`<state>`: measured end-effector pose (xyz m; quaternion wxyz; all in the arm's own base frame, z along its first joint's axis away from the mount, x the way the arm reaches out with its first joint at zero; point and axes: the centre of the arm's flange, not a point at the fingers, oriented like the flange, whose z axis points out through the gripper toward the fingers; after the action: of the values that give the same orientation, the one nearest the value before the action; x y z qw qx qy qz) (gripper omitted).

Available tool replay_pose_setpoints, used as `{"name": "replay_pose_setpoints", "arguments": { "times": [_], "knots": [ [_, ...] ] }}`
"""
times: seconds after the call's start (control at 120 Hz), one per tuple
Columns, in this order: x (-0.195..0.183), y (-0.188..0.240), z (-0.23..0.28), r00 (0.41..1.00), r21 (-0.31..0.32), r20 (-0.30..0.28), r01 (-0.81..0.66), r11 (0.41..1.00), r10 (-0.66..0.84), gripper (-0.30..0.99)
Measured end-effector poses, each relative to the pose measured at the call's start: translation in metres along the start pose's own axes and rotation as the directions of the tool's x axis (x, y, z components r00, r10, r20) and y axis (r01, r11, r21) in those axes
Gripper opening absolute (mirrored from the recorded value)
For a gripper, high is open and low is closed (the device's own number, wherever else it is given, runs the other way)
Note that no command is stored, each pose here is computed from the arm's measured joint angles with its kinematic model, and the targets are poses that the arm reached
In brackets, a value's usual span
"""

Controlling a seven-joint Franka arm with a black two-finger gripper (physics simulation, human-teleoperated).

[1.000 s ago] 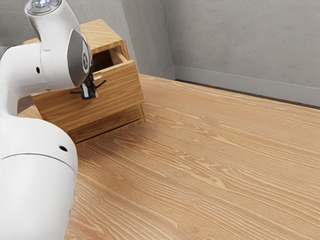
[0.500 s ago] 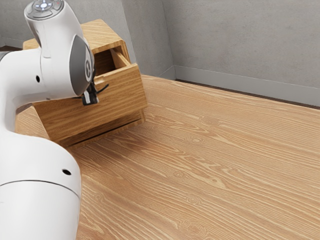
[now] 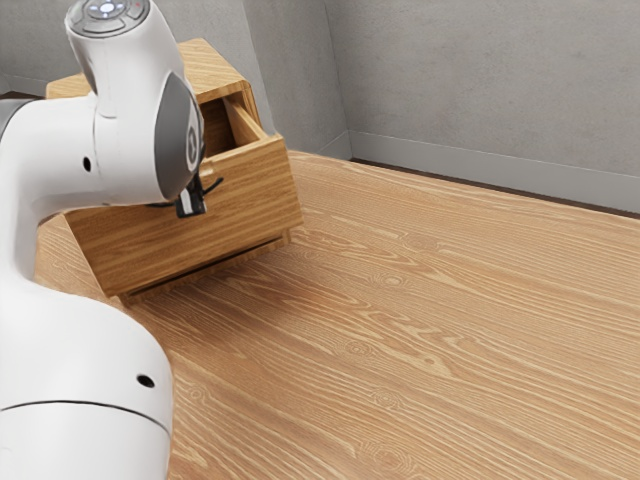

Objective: Pull the drawer handle with one arm to open the drawer

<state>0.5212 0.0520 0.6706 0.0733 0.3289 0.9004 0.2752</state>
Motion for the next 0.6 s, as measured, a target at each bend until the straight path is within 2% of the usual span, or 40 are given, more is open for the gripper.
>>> {"name": "replay_pose_setpoints", "arguments": {
  "times": [0.317, 0.375, 0.433, 0.45, 0.483, 0.55, 0.6],
  "knots": [
    [-0.008, -0.024, -0.022, 1.000, 0.017, -0.022, 0.012, 1.000, -0.012, 0.09],
    [-0.030, -0.038, -0.065, 0.999, -0.035, -0.014, -0.039, 0.999, 0.038, 0.16],
    [-0.068, -0.053, -0.140, 0.991, -0.120, 0.003, -0.130, 0.984, 0.131, 0.29],
    [-0.075, -0.055, -0.159, 0.988, -0.131, 0.022, -0.152, 0.980, 0.156, 0.32],
    [-0.077, -0.052, -0.193, 0.974, -0.123, 0.098, -0.193, 0.974, 0.205, 0.37],
    [-0.055, -0.033, -0.227, 0.910, -0.037, 0.295, -0.294, 0.955, 0.292, 0.45],
    [-0.049, -0.024, -0.228, 0.863, 0.012, 0.380, -0.364, 0.931, 0.333, 0.50]
  ]
}}
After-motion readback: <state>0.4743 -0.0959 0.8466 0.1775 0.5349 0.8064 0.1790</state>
